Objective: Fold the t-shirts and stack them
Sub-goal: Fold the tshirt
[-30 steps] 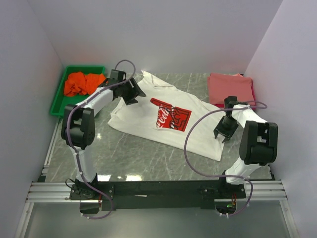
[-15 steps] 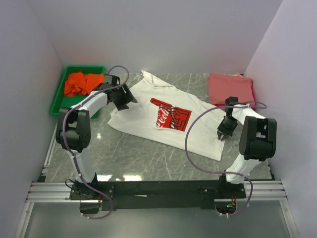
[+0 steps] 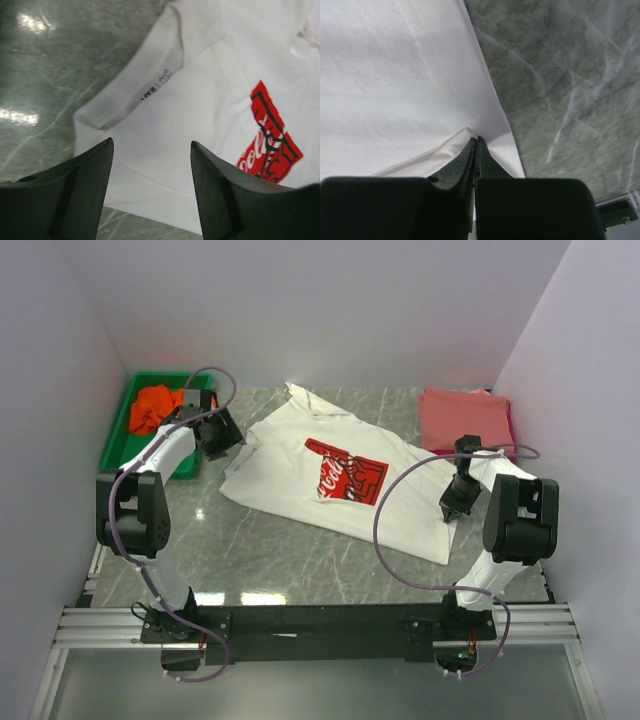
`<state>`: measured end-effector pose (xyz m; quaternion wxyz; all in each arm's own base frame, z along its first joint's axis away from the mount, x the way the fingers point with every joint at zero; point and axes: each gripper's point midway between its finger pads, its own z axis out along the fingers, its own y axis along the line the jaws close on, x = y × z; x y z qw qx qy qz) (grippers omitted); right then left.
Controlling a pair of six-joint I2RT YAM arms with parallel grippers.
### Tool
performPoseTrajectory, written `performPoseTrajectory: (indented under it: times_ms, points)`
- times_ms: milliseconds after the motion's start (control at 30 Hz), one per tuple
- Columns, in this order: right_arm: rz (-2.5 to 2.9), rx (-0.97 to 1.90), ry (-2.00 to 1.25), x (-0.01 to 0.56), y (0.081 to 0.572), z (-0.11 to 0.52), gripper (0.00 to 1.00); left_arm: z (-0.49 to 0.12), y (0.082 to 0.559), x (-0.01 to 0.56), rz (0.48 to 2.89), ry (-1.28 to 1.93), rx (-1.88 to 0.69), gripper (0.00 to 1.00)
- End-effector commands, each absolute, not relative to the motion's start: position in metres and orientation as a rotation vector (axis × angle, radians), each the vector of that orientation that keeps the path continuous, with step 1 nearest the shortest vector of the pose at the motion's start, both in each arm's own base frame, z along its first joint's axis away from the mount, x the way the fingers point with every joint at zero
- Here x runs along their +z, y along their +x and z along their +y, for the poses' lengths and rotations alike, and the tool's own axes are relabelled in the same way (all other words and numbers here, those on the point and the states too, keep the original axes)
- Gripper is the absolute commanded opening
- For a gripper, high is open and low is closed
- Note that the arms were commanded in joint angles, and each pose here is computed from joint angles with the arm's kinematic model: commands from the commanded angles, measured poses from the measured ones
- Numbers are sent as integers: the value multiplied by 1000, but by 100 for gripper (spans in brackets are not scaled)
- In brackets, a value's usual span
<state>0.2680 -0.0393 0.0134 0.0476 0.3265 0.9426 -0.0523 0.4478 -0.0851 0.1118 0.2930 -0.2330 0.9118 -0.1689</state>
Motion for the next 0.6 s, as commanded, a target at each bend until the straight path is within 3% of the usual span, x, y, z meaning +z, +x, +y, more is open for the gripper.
performPoseTrajectory:
  times_ms: [0,567]
  points:
    - [2836,-338,1037,21,259,-64,0,-60,436,115,2429,-597,-306,68]
    - [2790,-266,1061,41,254,-56,0,-58,412,58,2583,-596,-245,62]
